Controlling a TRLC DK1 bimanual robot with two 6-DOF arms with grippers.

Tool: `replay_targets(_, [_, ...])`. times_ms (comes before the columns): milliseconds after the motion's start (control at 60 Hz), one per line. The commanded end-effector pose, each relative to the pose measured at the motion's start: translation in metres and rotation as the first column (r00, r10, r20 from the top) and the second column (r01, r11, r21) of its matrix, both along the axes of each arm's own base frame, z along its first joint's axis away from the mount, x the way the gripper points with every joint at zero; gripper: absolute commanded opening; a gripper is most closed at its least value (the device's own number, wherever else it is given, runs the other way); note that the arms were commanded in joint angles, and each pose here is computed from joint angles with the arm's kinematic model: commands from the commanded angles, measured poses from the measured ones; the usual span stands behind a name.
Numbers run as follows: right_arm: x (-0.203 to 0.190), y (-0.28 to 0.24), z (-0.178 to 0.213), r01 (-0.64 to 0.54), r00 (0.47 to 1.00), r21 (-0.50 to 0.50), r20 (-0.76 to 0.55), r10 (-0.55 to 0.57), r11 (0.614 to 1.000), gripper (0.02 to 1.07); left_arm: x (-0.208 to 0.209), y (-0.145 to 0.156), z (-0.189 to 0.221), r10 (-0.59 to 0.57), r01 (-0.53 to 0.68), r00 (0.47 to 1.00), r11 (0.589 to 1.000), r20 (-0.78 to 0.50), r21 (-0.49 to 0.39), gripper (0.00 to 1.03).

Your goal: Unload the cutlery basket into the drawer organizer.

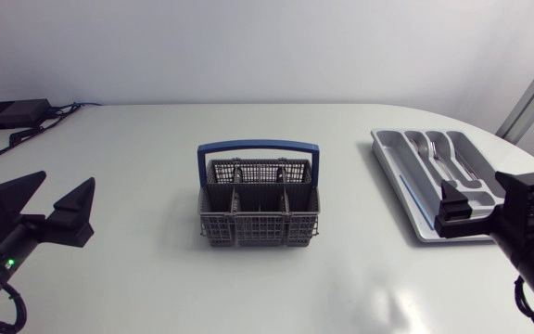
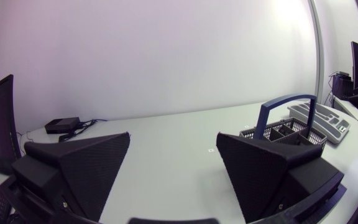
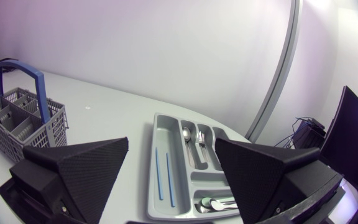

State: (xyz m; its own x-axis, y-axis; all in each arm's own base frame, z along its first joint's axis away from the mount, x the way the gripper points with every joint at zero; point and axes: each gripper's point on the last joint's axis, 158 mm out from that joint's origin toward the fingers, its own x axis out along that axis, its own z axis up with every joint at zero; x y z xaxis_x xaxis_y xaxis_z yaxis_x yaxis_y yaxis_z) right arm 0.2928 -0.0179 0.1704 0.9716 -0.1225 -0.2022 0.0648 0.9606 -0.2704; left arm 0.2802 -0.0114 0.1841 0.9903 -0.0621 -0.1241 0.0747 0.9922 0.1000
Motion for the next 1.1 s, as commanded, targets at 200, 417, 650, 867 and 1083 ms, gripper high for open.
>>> replay_targets(200, [-0.015,0.002,-0.009,-0.013,0.999,0.055,0.048,0.011,0.998,1.02,-0.014,0.005,-0.026,0.031,-0.032,1.000,0.998,-0.003,-0.055,0.96])
replay_targets(417, [-0.025,0.006,-0.012,-0.037,0.996,0.124,0.090,0.026,0.992,1.02,-0.021,0.007,-0.041,0.048,-0.047,0.999,0.996,0.010,-0.082,0.96])
replay_targets(650, [-0.033,0.011,-0.016,-0.067,0.990,0.194,0.133,0.041,0.979,1.02,-0.025,0.009,-0.053,0.061,-0.058,0.998,0.993,0.020,-0.103,0.96])
replay_targets(867, [-0.038,0.016,-0.021,-0.098,0.984,0.256,0.172,0.055,0.962,1.02,-0.025,0.009,-0.053,0.061,-0.058,0.998,0.993,0.020,-0.103,0.96])
replay_targets(1083, [-0.038,0.016,-0.021,-0.098,0.984,0.256,0.172,0.055,0.962,1.02,-0.025,0.009,-0.053,0.061,-0.058,0.998,0.993,0.020,-0.103,0.97])
